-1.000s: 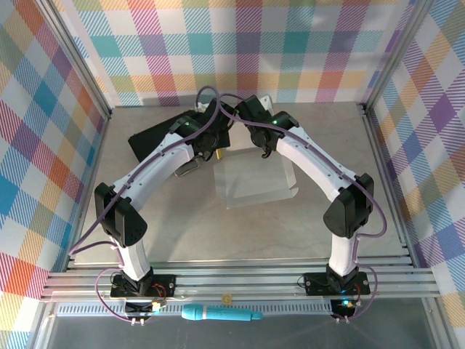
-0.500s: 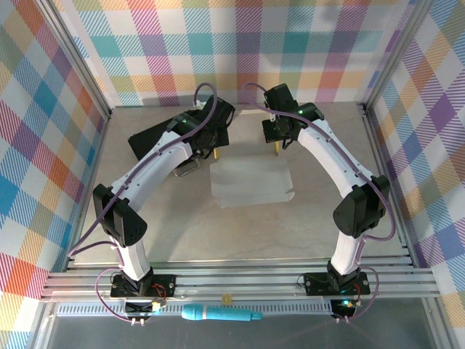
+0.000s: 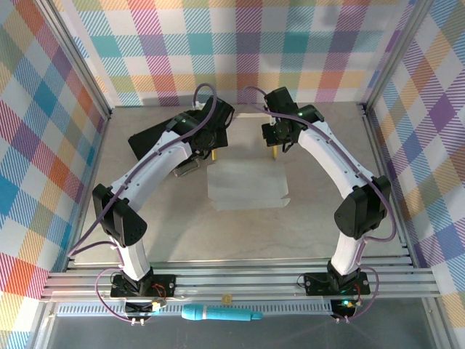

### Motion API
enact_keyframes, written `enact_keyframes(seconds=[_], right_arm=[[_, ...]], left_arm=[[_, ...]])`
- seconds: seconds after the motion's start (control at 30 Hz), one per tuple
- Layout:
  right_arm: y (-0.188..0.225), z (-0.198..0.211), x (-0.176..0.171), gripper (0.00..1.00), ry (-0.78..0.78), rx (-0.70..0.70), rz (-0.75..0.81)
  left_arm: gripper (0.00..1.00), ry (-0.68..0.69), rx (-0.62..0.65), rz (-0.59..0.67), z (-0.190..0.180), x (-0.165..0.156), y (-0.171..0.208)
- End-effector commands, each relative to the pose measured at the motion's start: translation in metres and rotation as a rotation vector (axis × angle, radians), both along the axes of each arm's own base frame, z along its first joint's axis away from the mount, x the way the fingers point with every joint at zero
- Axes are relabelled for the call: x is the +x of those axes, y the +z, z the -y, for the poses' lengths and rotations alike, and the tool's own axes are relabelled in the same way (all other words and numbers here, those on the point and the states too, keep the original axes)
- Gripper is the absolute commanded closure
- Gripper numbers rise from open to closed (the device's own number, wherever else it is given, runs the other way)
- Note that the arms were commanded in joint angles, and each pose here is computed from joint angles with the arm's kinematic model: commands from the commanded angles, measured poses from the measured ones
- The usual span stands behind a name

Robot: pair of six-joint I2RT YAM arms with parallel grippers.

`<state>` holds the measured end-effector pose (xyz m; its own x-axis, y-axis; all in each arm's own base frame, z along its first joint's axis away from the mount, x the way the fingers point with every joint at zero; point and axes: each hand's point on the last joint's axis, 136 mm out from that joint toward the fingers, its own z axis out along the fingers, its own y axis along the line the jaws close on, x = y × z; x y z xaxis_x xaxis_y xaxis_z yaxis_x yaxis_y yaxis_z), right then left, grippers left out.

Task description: Fold the paper box

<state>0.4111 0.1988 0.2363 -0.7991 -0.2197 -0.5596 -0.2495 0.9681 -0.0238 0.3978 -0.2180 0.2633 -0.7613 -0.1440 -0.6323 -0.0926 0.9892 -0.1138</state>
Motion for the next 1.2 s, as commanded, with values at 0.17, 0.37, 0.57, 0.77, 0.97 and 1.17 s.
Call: enact_keyframes(seconds=[0.17, 0.37, 0.57, 0.77, 0.97, 1.17], right_arm=[[-0.002, -0.001, -0.015, 0.85, 0.028, -0.015, -0.029], [-0.008, 0.012, -0.013, 1.00, -0.018, -0.158, -0.021], [0.010, 0.033, -0.005, 1.00, -0.121, -0.385, 0.089], [0.026, 0.037, 0.000, 1.00, -0.174, -0.536, 0.201], [0.026, 0.034, 0.001, 1.00, -0.155, -0.603, 0.238], [0.039, 0.007, -0.006, 1.00, -0.080, -0.354, 0.239]], left_arm=[[1.00, 0.015, -0.024, 0.028, -0.001, 0.004, 0.012], [1.00, 0.014, -0.018, 0.024, 0.000, 0.006, 0.011], [1.00, 0.020, 0.004, 0.013, -0.002, 0.006, 0.008], [1.00, 0.031, 0.017, 0.007, -0.004, 0.007, 0.005], [1.00, 0.032, 0.016, 0.007, -0.004, 0.009, 0.007], [1.00, 0.037, 0.011, -0.027, -0.008, 0.009, -0.001]])
